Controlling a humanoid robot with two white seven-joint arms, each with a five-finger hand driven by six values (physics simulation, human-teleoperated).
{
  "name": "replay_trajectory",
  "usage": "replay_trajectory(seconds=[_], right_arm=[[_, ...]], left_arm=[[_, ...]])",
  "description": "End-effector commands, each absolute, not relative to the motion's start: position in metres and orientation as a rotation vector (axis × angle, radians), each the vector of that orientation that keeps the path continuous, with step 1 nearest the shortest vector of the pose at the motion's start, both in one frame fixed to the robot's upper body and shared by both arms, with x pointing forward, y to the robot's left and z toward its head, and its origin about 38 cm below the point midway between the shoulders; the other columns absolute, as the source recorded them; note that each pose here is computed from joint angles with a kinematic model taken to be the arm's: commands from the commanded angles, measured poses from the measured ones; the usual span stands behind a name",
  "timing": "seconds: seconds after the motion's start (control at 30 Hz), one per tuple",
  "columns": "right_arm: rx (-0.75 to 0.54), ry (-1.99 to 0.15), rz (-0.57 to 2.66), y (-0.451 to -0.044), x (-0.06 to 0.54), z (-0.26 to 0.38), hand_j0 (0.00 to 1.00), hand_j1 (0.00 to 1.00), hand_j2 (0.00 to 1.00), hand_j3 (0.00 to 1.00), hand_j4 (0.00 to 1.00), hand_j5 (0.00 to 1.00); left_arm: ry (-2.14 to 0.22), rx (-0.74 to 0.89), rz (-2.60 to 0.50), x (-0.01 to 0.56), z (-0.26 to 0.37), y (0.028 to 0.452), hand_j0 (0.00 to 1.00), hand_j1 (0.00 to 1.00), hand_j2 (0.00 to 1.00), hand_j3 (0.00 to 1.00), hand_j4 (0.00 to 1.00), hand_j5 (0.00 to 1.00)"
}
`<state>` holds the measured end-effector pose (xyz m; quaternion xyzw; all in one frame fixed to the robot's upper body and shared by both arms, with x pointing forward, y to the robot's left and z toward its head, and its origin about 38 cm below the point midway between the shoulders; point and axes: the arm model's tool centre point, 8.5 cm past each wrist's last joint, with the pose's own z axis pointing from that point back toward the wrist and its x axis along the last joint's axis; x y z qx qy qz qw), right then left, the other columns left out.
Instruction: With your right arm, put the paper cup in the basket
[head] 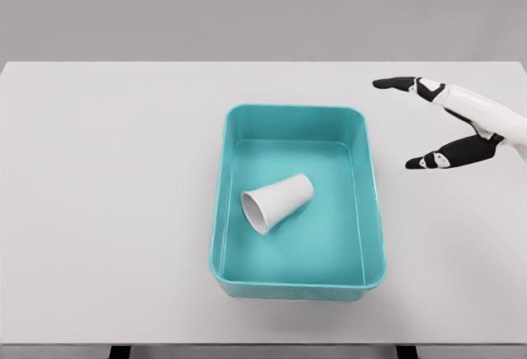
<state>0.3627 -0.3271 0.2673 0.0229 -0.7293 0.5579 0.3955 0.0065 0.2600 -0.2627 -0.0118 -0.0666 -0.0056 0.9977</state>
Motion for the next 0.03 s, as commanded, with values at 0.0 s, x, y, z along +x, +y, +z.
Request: replay_trajectory(seconds=[0.0], right_arm=[[0.063, -1.853, 1.403, -0.3279, 0.363, 0.2682, 1.0, 1.0, 1.0, 1.0, 1.0, 1.0]], left_arm=[[-0.132, -0.024, -0.012, 0.0064, -0.2627, 0.26, 1.0, 1.0, 1.0, 1.0, 1.0, 1.0]])
